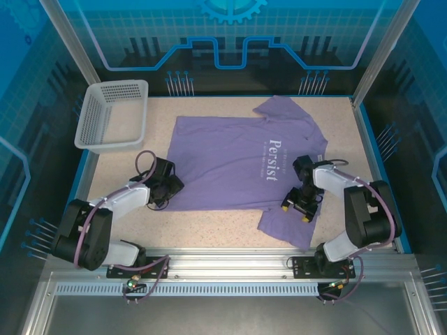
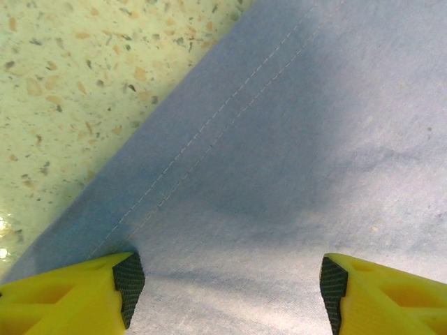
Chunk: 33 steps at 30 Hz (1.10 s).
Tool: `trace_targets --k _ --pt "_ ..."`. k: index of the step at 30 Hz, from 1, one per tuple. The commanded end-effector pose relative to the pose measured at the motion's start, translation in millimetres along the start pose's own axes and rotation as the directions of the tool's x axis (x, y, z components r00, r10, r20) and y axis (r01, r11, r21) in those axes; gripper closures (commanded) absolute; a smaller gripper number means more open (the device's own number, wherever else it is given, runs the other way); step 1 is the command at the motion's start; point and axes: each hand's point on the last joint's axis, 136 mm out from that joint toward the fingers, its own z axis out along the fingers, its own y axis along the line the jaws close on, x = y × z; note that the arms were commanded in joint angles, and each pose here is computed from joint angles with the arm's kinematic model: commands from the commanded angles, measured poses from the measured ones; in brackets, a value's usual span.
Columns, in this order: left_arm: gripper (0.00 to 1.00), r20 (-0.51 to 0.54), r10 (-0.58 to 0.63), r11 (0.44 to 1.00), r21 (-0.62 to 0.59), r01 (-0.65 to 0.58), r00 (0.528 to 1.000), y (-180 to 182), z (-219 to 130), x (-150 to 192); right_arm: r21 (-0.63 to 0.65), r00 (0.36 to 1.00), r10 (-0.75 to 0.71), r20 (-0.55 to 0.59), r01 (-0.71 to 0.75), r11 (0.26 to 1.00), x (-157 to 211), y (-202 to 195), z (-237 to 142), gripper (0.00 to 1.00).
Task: Fold and stack the t-shirts
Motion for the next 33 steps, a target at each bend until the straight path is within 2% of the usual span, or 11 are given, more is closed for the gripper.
trace_targets --k 1,5,9,13,17,22,26,29,33 --pt "0.26 -0.063 0.022 0.997 -0.071 -0.026 0.998 23.3 -4.6 13.3 -0.011 1.0 0.017 -0.023 -0.017 1.0 16.4 -8.6 -0.4 0.3" --pt "0.24 -0.028 0.044 0.997 -0.059 -0.045 0.999 17.8 -30.6 2.7 -0.093 0.995 -0.085 0.053 0.09 0.992 11.8 14.2 -30.0 0.27" --pt "0.28 -0.021 0.006 0.995 -0.101 -0.008 1.0 34.4 -48.7 -0.1 -0.147 0.976 -0.193 0.096 0.206 0.968 21.1 27.6 -43.7 0.26" --pt "0.33 -0.034 -0.064 0.991 -0.121 0.059 0.997 59.9 -47.8 9.6 -0.177 0.948 -0.292 0.126 0.312 0.934 33.8 38.5 -50.2 0.25" --pt "0.37 -0.074 -0.129 0.986 -0.115 0.12 0.989 71.5 -40.1 18.0 -0.191 0.932 -0.337 0.138 0.358 0.914 39.4 44.6 -51.8 0.26" --pt "0.45 -0.133 -0.164 0.983 -0.104 0.151 0.977 68.1 -30.8 28.7 -0.184 0.924 -0.355 0.141 0.377 0.908 40.6 44.8 -54.7 0.26" --pt "0.55 -0.12 -0.165 0.983 -0.104 0.153 0.979 67.9 -25.3 26.0 -0.126 0.93 -0.34 0.14 0.358 0.925 37.9 33.6 -55.1 0.27" --pt "0.65 -0.117 -0.158 0.983 -0.115 0.145 0.98 65.8 -20.7 22.3 -0.076 0.944 -0.305 0.124 0.316 0.946 36.3 22.1 -52.7 0.29" --pt "0.8 -0.12 -0.162 0.982 -0.123 0.147 0.979 63.5 -14.7 21.0 -0.006 0.977 -0.208 0.047 0.209 0.978 40.0 0.0 -45.4 0.32"
